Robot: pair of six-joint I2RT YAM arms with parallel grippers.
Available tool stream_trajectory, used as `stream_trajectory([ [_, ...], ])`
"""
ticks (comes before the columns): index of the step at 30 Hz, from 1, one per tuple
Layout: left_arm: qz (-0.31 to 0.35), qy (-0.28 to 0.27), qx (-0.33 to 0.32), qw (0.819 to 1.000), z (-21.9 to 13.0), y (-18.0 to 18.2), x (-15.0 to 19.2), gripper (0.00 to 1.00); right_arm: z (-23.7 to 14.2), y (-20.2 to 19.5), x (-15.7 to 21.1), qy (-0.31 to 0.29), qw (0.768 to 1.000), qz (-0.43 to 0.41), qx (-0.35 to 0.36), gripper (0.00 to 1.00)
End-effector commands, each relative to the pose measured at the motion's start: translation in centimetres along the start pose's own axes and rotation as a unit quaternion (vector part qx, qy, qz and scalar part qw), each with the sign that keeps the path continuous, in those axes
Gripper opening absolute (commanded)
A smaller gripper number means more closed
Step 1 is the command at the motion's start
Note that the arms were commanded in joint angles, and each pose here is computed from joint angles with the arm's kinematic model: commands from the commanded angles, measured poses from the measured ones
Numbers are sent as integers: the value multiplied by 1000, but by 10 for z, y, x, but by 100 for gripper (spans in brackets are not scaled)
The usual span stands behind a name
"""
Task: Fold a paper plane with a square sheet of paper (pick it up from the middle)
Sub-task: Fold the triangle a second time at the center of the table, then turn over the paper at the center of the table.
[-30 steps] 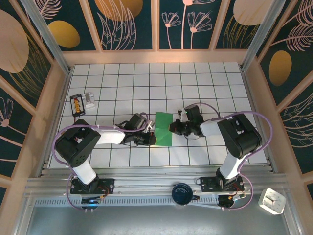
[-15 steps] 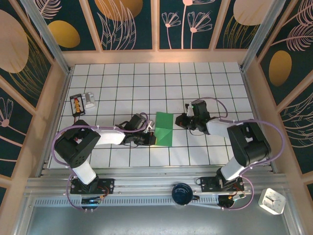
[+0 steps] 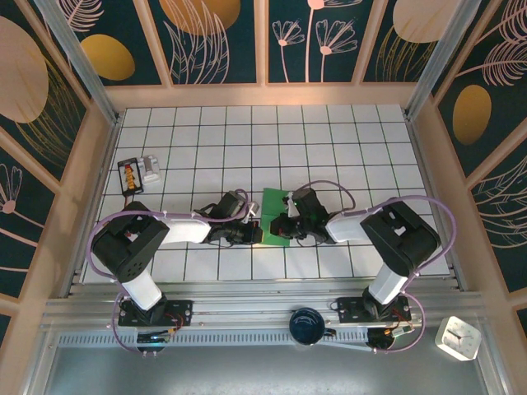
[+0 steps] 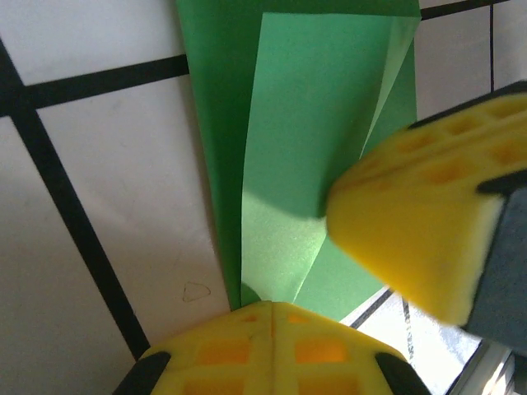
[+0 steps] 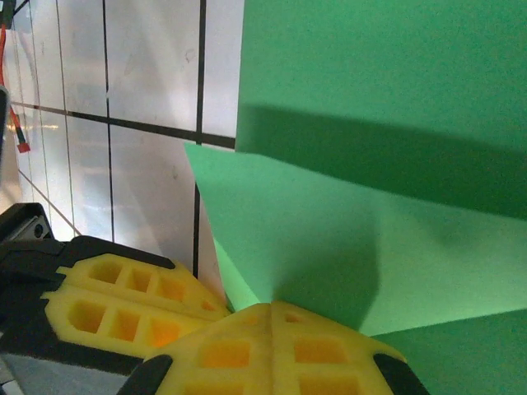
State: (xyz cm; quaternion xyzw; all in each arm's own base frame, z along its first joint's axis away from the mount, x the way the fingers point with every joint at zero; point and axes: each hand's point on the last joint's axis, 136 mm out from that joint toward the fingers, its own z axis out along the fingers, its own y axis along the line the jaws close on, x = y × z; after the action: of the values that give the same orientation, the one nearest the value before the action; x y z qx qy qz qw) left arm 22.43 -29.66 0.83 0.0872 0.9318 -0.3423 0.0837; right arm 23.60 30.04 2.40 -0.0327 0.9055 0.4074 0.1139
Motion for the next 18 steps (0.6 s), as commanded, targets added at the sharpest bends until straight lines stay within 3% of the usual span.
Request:
stream_trajectory([
  [1,-48,62,-143,987,8,76,51,0,7,4,7,7,1000,10,-12,1],
  [18,-35,80,-179,980,7,96,63,0,-7,-60,-8,7,993,50,106,0],
])
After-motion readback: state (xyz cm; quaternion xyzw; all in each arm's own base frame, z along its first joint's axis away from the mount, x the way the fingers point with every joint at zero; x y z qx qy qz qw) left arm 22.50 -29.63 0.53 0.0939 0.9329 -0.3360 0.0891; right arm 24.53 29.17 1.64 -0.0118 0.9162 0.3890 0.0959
